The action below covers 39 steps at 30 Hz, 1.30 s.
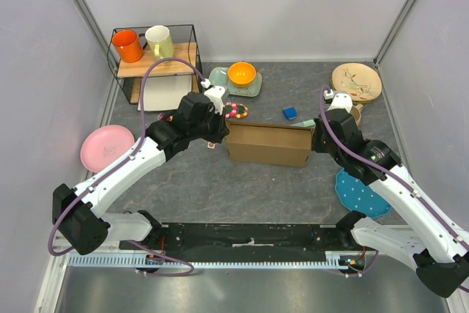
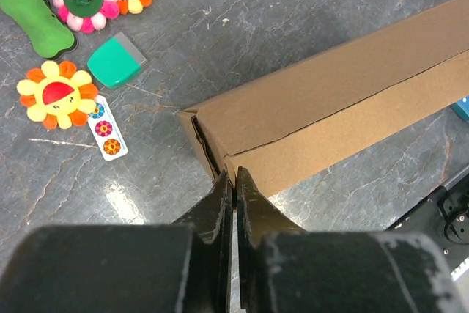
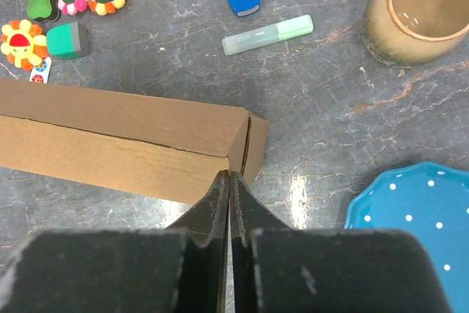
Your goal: Fold the paper box
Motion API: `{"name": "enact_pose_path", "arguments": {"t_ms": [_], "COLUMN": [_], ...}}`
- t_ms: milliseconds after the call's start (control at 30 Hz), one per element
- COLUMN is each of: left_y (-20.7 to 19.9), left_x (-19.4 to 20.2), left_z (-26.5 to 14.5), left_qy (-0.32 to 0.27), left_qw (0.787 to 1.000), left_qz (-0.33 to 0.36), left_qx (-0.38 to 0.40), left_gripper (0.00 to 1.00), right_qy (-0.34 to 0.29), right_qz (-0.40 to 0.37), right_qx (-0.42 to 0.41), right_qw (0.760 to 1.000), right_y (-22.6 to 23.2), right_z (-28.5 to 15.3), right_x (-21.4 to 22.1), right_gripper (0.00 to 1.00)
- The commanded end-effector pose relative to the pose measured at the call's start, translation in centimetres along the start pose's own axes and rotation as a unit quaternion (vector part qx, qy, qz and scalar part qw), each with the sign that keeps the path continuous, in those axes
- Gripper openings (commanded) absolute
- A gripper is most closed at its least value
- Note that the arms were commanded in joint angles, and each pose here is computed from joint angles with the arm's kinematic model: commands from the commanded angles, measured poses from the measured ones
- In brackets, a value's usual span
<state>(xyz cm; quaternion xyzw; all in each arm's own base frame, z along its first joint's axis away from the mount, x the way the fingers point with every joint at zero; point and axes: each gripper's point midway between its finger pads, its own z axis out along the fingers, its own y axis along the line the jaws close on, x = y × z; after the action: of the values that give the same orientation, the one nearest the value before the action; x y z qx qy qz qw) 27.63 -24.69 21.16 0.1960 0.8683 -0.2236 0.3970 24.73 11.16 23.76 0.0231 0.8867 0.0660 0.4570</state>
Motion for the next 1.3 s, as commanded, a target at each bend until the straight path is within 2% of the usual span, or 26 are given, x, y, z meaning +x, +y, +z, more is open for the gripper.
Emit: {"name": "enact_pose_path", "arguments": {"t_ms": [0,267,867,1067,1267], "left_y": [0.0,1.5,3.4,3.1,2.7], "left_x": [0.4,1.2,-1.6,-2.0,-0.8], "left_z": [0.5,1.1,-0.8,-0.8,0.1], "left_qy": [0.001,0.006,-0.053,-0.054,-0.042], "left_qw": [1.0,0.999,0.988,0.989,0.992], "left_qz": [0.019,0.04,0.126,0.126,0.111], "left_qx": [0.008,-0.023,-0.07,-0.063,-0.047], "left_gripper": [0.05,0.02,0.02,0.02,0.02], "right_qy": [-0.021,-0.017,-0.008,-0.007,-0.003], "right_qz": [0.006,0.004,-0.001,-0.002,-0.003], "right_qx": [-0.011,-0.011,-0.006,-0.007,-0.006], "right_qw": [1.0,1.0,1.0,1.0,1.0], "right_y": [0.7,0.6,0.3,0.3,0.3], "right_z": [0.2,0.3,0.8,0.8,1.1], "right_x": [-1.0,-0.6,0.3,0.5,0.8], "right_gripper": [0.04,0.04,0.04,0.04,0.04]}}
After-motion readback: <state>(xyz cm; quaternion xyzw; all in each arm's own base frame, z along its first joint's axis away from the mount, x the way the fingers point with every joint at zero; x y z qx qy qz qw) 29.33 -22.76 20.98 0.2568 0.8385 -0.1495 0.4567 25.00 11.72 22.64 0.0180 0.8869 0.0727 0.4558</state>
